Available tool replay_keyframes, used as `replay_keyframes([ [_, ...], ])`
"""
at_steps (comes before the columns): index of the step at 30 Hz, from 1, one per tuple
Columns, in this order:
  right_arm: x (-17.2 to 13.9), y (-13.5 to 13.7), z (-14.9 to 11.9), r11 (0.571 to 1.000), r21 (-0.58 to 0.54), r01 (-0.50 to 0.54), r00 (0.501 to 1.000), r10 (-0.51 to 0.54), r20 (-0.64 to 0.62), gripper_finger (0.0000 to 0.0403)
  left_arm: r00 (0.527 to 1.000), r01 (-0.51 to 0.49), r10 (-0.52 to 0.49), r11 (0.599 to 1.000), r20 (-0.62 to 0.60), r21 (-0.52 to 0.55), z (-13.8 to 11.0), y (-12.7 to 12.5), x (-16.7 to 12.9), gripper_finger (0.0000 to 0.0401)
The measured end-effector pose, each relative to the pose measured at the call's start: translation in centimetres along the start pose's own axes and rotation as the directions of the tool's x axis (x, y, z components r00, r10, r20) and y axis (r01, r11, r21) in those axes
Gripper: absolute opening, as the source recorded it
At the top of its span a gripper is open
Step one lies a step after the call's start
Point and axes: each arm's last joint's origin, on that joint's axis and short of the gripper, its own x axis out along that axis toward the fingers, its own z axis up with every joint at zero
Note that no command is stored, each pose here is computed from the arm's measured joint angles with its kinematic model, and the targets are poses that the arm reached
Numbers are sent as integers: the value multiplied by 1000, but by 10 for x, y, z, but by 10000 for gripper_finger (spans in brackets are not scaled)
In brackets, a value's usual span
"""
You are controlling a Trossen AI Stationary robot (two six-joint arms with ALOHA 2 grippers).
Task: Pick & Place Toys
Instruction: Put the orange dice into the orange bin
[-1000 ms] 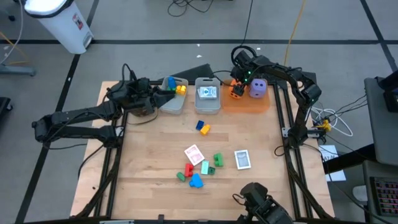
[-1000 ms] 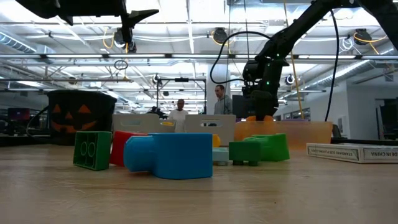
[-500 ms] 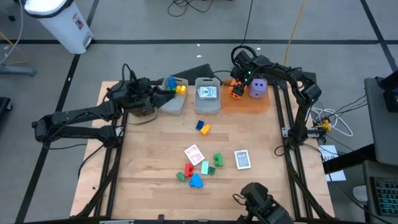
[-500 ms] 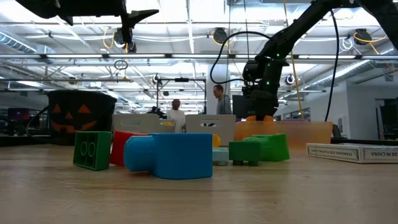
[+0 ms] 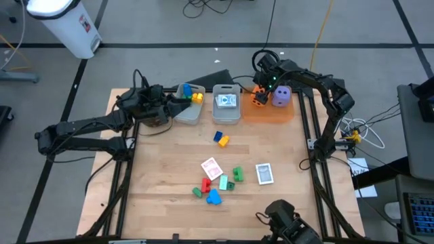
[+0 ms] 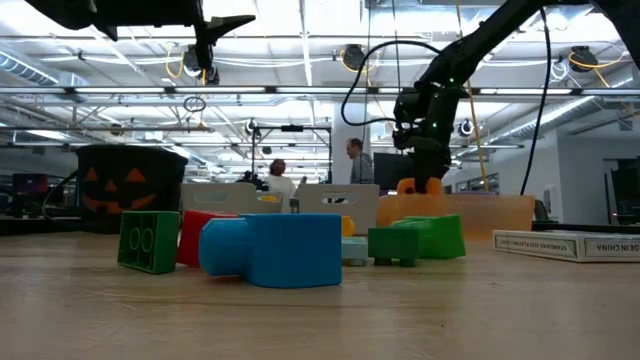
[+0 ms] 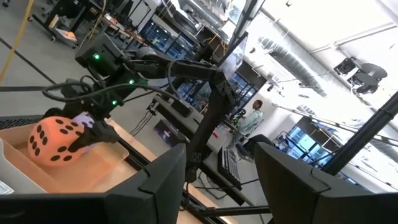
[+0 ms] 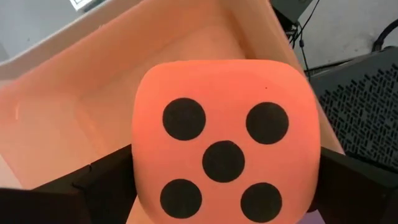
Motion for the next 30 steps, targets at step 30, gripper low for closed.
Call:
replay_keyframes([
  [30, 1, 1, 0, 999, 47, -4, 1000, 4, 5, 379, 1000, 1, -1, 1000, -1, -15, 0, 0, 0, 198],
])
